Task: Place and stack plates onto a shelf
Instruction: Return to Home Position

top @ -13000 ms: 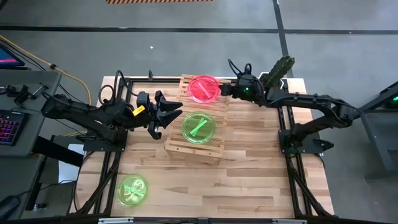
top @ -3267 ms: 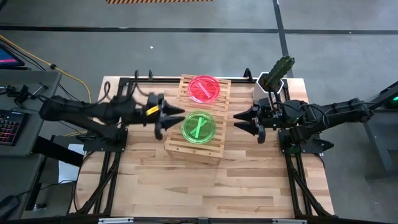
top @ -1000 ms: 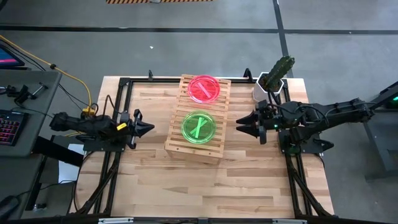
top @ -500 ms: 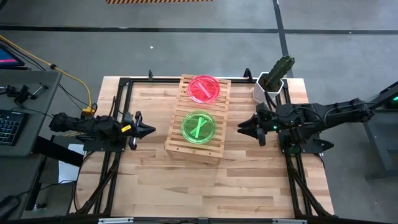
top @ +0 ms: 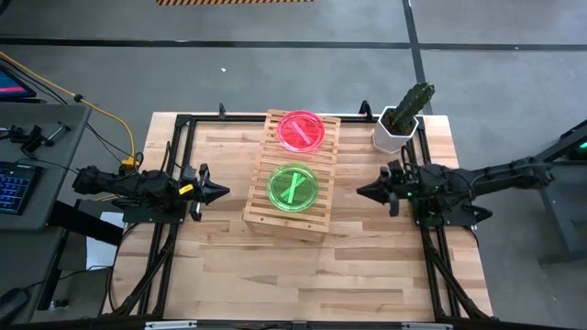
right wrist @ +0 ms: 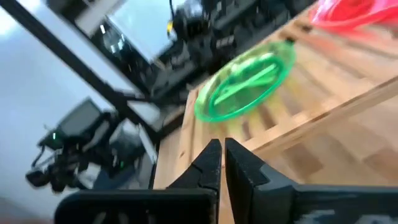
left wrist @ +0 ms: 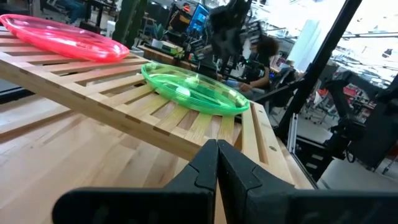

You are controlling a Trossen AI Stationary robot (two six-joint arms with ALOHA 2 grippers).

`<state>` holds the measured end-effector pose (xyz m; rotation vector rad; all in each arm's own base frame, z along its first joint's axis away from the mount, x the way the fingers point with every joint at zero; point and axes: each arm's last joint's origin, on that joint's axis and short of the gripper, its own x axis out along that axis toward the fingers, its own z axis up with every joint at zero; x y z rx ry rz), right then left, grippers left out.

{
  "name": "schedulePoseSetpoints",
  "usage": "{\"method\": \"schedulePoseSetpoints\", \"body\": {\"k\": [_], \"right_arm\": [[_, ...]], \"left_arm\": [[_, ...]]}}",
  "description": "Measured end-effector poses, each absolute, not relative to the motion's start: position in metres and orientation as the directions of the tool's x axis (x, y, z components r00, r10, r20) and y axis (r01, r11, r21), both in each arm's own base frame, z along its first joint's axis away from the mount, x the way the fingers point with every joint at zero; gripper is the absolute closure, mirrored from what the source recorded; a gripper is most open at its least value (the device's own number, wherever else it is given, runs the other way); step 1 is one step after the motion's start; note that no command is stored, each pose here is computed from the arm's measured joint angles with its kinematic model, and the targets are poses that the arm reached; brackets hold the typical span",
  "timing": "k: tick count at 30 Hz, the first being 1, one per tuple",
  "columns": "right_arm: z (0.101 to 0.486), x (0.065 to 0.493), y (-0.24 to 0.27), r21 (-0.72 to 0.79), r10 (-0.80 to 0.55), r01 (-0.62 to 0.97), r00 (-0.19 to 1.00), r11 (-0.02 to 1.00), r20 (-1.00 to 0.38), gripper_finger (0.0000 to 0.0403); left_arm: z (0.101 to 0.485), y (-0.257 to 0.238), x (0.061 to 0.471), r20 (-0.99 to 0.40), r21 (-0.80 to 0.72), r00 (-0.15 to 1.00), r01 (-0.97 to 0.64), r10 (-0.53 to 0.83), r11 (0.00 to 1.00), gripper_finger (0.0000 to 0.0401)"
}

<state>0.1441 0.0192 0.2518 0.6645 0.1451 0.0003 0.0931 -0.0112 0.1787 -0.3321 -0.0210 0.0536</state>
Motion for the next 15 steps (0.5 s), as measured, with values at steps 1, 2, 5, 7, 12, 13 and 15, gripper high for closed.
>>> {"method": "schedulePoseSetpoints", "body": {"k": [1,2,5,7,12,13,15], "right_arm": [[0.244,0.142,0.017,0.618,0.033,0.037,0.994,0.786,-0.102,0.0398],[0.236,0.14,0.014,0.615,0.018,0.031,0.997,0.788,-0.073,0.0397],[0.216,0.134,0.008,0.602,-0.015,0.013,1.0,0.798,-0.001,0.0401],[0.204,0.129,0.005,0.592,-0.015,-0.011,0.999,0.806,0.04,0.0401],[0.186,0.119,0.005,0.53,0.027,-0.097,0.99,0.843,0.138,0.0402],[0.183,0.118,0.005,0.518,0.032,-0.104,0.989,0.849,0.147,0.0402],[0.181,0.116,0.006,0.482,0.045,-0.101,0.991,0.87,0.126,0.0402]], "left_arm": [[0.179,-0.011,0.093,0.012,-0.327,0.998,-0.049,0.056,0.944,0.0401],[0.179,-0.011,0.093,0.012,-0.327,0.998,-0.049,0.056,0.944,0.0401],[0.179,-0.011,0.093,0.011,-0.327,0.998,-0.049,0.056,0.944,0.0401],[0.179,-0.011,0.093,0.012,-0.327,0.998,-0.049,0.056,0.944,0.0401],[0.179,-0.011,0.093,0.011,-0.327,0.998,-0.049,0.056,0.944,0.0401],[0.179,-0.011,0.093,0.011,-0.327,0.998,-0.049,0.056,0.944,0.0401],[0.179,-0.011,0.093,0.011,-0.326,0.998,-0.049,0.056,0.944,0.0401]]}}
